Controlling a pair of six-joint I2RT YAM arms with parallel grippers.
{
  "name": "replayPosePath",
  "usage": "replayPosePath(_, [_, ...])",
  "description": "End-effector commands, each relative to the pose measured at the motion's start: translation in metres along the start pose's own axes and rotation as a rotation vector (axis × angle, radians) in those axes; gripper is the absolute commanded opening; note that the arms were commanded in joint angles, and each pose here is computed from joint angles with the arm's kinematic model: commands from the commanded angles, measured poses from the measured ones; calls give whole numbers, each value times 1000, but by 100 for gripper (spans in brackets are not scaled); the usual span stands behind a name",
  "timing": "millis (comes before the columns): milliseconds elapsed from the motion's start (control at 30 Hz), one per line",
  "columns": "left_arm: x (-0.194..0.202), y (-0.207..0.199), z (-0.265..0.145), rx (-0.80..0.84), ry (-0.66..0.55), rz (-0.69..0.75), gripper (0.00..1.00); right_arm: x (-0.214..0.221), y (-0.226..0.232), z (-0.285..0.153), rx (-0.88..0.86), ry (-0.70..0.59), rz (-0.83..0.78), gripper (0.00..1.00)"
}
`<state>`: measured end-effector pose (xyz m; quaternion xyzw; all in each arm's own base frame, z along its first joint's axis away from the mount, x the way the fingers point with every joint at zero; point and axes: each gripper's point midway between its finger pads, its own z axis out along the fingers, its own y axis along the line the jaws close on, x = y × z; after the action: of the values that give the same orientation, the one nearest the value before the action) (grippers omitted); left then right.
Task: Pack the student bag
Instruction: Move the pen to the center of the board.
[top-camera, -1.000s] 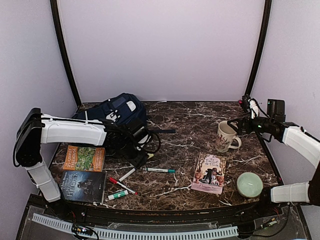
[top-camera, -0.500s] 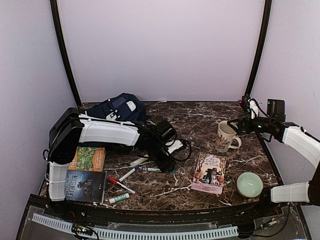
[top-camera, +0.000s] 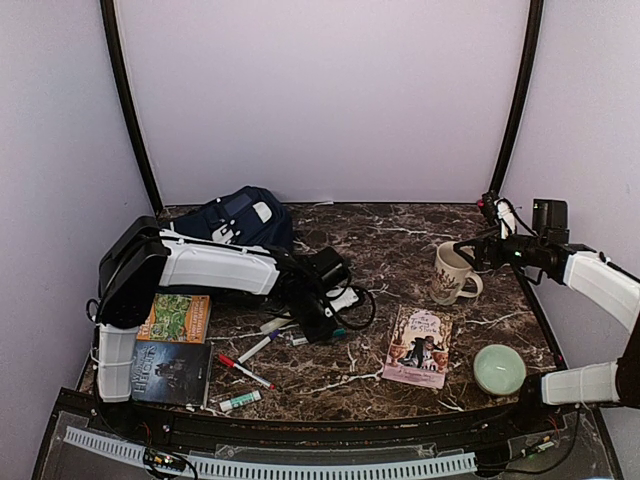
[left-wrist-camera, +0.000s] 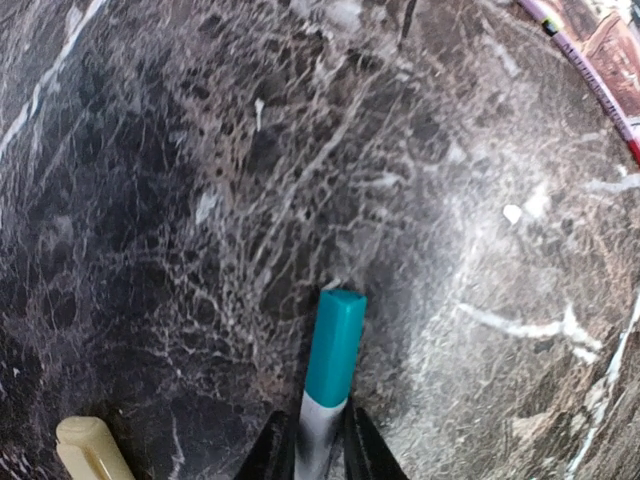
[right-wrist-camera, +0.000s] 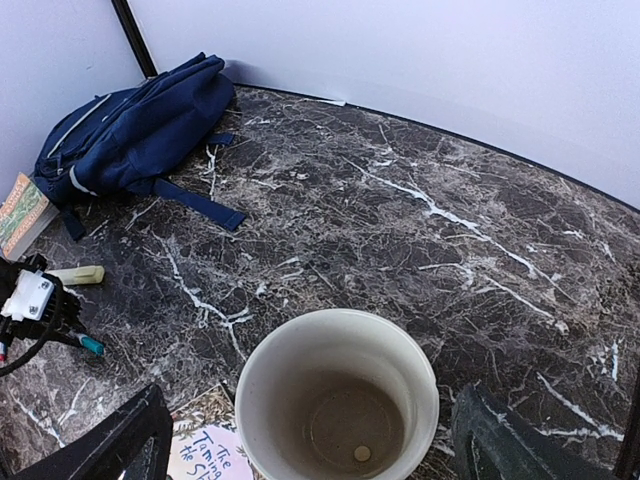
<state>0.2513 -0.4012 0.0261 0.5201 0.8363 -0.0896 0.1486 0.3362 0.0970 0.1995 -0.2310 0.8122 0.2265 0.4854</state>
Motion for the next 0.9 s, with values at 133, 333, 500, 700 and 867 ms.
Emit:
replayPosePath(133, [46,36,-3,-153,122,-212,8,-10,0,-3,0,-34,-23,97])
replayPosePath(333, [66,79,-20,-250,85,-469,8,-10,0,-4,0,-35,-21,97])
replayPosePath(500, [83,107,-32,-295,34,-639,8,-10,0,-4,2,-36,-23,96])
replayPosePath(700, [125,137,-41,-345,54,-891,2,-9,-1,-3,6,-32,-20,97])
replayPosePath(867, [157,149,-53,-353,43,-1065,0,-7,-2,-2,5,-29,-17,97])
